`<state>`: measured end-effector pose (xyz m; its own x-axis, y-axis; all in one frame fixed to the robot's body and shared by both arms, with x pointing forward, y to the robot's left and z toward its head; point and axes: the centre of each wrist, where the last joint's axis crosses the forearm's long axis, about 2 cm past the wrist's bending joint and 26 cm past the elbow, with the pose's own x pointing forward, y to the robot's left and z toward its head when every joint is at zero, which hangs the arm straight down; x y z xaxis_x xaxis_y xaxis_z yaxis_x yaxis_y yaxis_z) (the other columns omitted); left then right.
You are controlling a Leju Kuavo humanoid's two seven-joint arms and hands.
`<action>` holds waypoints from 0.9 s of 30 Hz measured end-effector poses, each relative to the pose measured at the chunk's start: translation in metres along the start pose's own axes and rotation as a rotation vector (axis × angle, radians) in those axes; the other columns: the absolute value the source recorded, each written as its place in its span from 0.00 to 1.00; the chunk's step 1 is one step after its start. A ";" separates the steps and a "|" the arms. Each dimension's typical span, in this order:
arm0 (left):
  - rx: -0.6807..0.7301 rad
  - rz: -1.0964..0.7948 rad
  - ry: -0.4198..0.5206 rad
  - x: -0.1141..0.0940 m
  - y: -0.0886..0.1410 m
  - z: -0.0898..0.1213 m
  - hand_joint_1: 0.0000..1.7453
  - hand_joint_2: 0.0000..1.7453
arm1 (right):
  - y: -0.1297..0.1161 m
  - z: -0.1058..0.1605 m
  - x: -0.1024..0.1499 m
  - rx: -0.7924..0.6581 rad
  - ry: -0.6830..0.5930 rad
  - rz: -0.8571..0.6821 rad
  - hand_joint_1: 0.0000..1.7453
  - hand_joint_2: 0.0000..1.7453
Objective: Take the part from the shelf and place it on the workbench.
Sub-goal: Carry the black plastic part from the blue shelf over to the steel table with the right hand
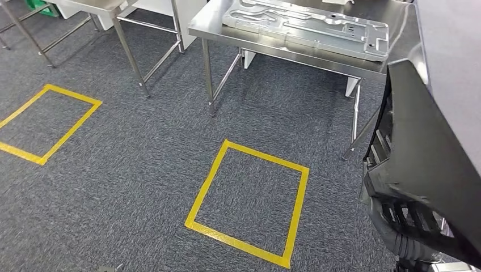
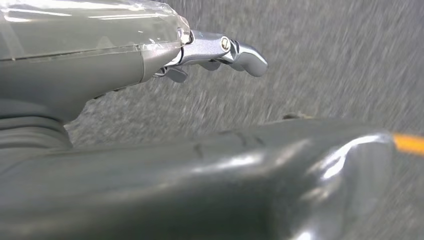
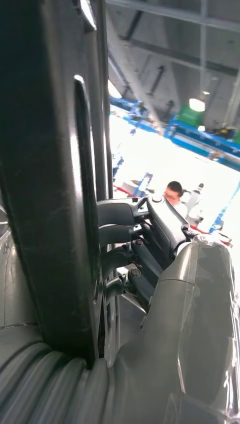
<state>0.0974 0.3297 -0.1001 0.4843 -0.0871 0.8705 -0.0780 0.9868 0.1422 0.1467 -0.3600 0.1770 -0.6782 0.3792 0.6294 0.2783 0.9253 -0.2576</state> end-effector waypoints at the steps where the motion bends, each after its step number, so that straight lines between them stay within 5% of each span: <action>1: -0.004 0.005 0.008 -0.002 0.000 0.002 0.00 0.00 | 0.000 0.000 0.000 0.001 -0.001 0.000 1.00 1.00; 11: 0.006 0.022 0.039 -0.012 0.001 0.014 0.00 0.00 | 0.001 -0.004 0.006 -0.057 0.035 0.071 1.00 1.00; 17: 0.016 0.021 0.077 -0.025 0.003 0.030 0.00 0.00 | 0.002 -0.033 0.000 -0.108 0.031 0.085 1.00 1.00; 27: 0.029 0.031 0.074 -0.023 0.003 0.028 0.00 0.00 | -0.017 -0.072 -0.015 -0.092 0.020 0.093 1.00 1.00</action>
<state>0.0619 0.3313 -0.1067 0.5439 -0.0448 0.8380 -0.1191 0.9843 0.1299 0.2014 -0.3810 0.2250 -0.6331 0.4620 0.6210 0.4009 0.8820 -0.2475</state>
